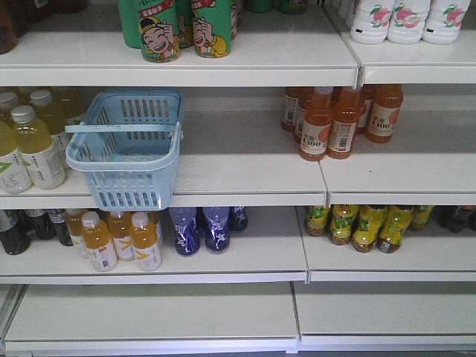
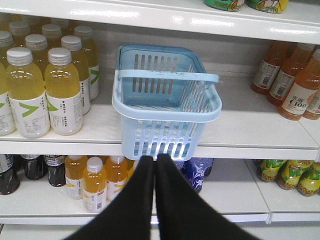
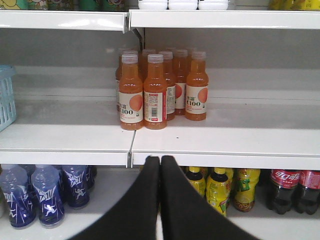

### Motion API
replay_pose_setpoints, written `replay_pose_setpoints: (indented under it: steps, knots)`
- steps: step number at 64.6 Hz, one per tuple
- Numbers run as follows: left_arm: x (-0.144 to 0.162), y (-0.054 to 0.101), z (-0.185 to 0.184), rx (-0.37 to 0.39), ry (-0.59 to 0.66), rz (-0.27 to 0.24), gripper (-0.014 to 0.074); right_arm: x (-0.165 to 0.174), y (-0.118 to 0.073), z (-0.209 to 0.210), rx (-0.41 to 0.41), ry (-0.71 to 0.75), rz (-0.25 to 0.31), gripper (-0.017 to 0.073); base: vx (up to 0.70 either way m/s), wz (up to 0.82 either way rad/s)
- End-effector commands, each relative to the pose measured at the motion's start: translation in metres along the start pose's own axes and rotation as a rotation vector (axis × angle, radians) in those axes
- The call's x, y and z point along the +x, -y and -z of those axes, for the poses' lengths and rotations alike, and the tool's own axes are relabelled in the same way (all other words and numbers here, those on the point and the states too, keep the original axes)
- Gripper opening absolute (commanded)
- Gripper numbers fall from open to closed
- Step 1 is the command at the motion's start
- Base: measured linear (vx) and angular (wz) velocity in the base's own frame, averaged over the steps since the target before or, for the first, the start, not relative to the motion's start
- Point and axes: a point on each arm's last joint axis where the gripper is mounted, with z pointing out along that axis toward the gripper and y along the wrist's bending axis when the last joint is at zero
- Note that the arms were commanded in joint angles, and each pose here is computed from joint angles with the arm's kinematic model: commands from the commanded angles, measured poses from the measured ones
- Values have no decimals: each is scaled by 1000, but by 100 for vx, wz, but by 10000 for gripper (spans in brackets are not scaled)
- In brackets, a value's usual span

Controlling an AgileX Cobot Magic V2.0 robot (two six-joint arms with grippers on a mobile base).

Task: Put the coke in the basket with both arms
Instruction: 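Move the left gripper up toward the light-blue basket's handle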

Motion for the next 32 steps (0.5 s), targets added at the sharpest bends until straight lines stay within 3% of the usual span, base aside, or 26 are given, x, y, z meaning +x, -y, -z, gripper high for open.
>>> replay_pose_setpoints:
  steps: [1,17,32]
  knots:
    - [-20,6,2,41,130,11,-6,-5,0,1,3,84,7,-10,0,0]
    - [-24,7,3,57,164,45,23,-5,0,1,3,84,7,-10,0,0]
    - [-24,7,3,57,160,51,176,-5,0,1,3,84,7,-10,0,0]
